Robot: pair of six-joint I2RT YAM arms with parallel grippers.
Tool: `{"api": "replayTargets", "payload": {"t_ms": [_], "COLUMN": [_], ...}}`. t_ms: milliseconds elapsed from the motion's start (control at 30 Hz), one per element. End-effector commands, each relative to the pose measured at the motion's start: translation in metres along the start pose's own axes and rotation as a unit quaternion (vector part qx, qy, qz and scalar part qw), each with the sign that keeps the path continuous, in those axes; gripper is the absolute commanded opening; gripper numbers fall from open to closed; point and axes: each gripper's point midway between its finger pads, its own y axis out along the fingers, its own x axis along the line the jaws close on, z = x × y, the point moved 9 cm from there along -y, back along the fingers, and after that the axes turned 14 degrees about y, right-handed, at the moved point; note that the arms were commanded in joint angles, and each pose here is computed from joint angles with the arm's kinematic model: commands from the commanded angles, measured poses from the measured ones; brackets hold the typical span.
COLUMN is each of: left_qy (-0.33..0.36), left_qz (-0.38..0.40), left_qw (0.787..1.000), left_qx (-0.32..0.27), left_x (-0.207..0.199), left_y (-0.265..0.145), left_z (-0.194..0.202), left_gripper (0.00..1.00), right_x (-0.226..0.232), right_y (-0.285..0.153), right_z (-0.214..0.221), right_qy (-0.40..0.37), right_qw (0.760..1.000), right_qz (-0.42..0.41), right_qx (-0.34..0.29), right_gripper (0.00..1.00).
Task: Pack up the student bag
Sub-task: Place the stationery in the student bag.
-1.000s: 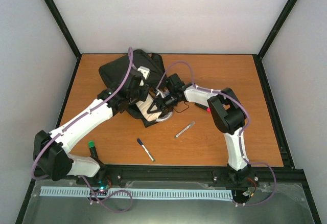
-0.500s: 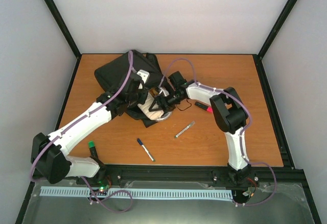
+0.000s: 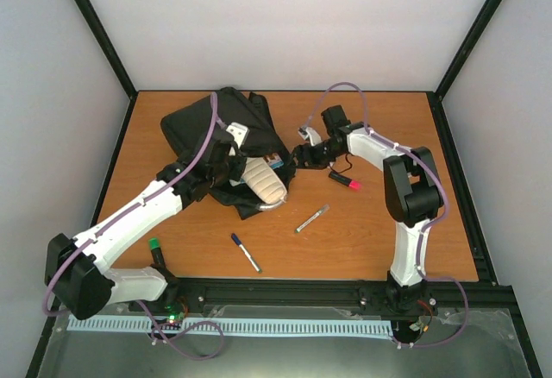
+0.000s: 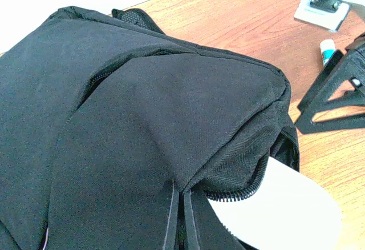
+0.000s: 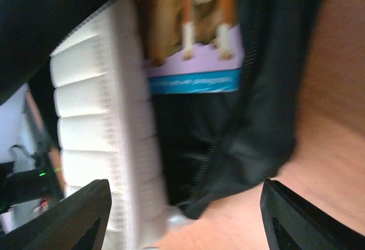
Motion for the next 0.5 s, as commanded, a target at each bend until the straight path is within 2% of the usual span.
{"api": "replayTargets", "payload": {"t_ms": [0, 333, 467], "left_qy": [-0.011, -0.010, -0.010], "left_qz": [0.004, 0.002, 0.003], "left_qw": [0.999, 0.999, 0.999], "left_qx": [-0.049, -0.050, -0.051], "left_x": [0.002, 0.002, 0.000], "left_y": [-0.014, -0.014, -0.011], "left_z": [-0.016, -0.013, -0.012], "left_gripper": [0.01, 0.01, 0.01], "right_x": [0.001, -0.014, -0.022], "right_y": [-0.014, 0.009, 0.020], "right_z": [-0.015, -0.042, -0.047], "right_qy": [-0.050, -0.053, -0.045], "right_qw": [0.995, 0.995, 0.996], "right_qz": [0.054, 0.056, 0.052], "right_qx": [-0.062, -0.062, -0.056], "right_gripper": [0.72, 0.68, 0.58]}}
